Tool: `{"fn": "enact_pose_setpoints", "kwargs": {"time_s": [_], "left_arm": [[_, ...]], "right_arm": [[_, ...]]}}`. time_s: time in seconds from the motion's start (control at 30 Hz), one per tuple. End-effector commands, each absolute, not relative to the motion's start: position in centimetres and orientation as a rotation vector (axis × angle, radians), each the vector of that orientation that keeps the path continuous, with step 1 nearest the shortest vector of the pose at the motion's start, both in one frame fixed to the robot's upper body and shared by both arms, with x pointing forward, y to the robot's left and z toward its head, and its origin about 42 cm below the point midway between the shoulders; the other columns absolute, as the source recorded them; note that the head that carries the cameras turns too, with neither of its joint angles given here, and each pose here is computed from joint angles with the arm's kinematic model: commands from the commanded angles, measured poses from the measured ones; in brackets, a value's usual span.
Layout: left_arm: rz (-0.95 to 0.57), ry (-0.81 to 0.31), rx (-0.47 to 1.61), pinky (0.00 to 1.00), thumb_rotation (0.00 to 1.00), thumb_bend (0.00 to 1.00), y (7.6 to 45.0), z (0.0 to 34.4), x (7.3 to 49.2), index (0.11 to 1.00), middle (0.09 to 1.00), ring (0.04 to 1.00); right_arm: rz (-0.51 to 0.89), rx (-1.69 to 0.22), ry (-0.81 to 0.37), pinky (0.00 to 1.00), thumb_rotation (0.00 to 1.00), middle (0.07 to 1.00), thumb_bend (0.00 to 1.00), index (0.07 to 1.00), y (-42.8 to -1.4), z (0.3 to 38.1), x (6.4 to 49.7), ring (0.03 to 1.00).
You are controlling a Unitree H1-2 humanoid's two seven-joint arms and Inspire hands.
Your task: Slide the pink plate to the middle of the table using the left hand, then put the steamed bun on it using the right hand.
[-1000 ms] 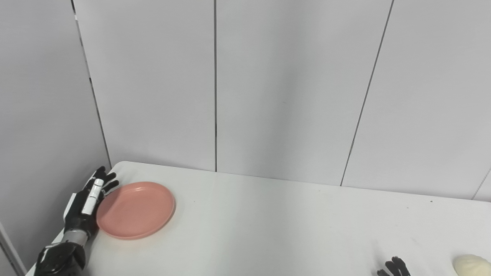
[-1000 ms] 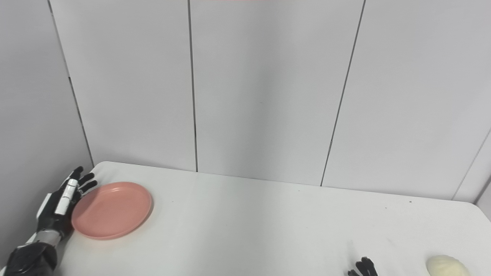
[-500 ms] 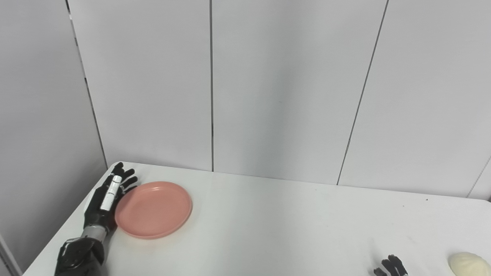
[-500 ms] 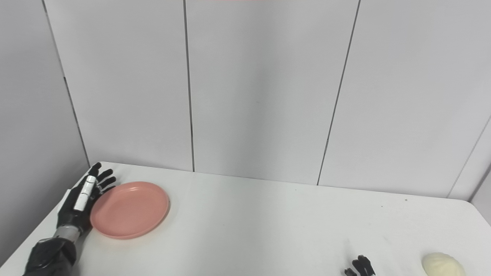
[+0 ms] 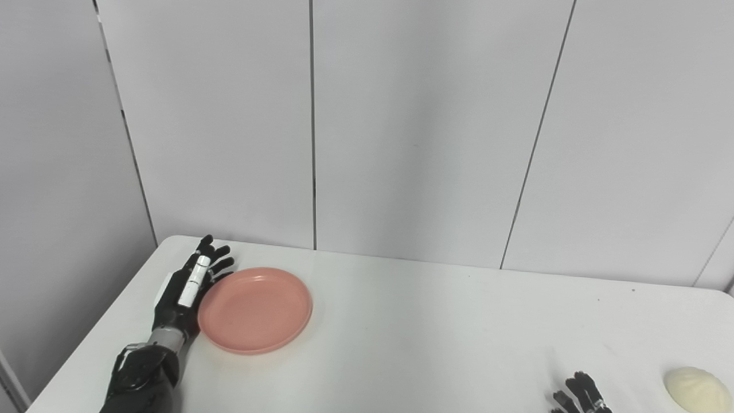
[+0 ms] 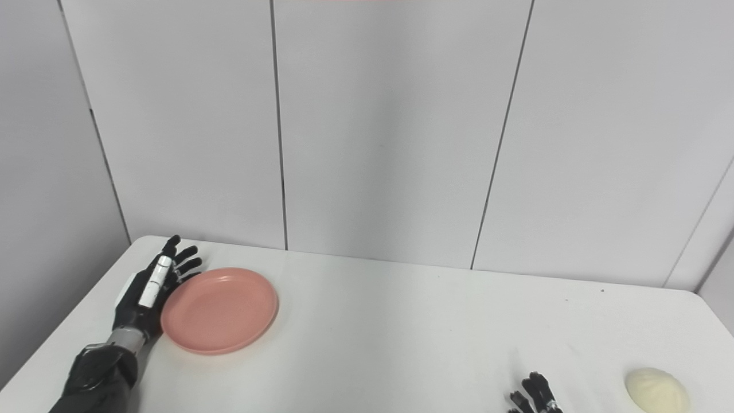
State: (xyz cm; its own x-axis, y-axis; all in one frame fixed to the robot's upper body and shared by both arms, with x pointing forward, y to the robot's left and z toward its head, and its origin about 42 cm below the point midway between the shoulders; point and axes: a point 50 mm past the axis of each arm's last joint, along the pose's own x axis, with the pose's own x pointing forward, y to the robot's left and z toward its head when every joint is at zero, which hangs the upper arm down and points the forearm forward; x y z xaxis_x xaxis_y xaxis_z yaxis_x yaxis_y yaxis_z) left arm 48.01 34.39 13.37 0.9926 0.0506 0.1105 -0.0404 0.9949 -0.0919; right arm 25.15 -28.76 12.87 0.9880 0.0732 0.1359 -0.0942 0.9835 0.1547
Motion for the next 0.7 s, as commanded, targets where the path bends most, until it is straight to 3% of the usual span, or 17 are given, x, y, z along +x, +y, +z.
{"fn": "enact_pose_setpoints", "kwargs": {"time_s": [0.0,0.67], "left_arm": [[0.024,-0.153,-0.093,0.76,0.77,0.76,33.4,15.1,48.9,0.938,0.848,0.832],[0.042,-0.115,-0.107,0.74,0.81,0.79,27.0,16.3,49.2,0.931,0.828,0.811]], "right_arm": [[0.094,0.164,-0.151,0.93,0.75,0.960,0.77,0.943,-28.2,13.3,25.1,0.927],[0.084,0.164,-0.168,0.89,0.72,0.938,0.81,0.929,-26.7,13.5,25.1,0.895]]}}
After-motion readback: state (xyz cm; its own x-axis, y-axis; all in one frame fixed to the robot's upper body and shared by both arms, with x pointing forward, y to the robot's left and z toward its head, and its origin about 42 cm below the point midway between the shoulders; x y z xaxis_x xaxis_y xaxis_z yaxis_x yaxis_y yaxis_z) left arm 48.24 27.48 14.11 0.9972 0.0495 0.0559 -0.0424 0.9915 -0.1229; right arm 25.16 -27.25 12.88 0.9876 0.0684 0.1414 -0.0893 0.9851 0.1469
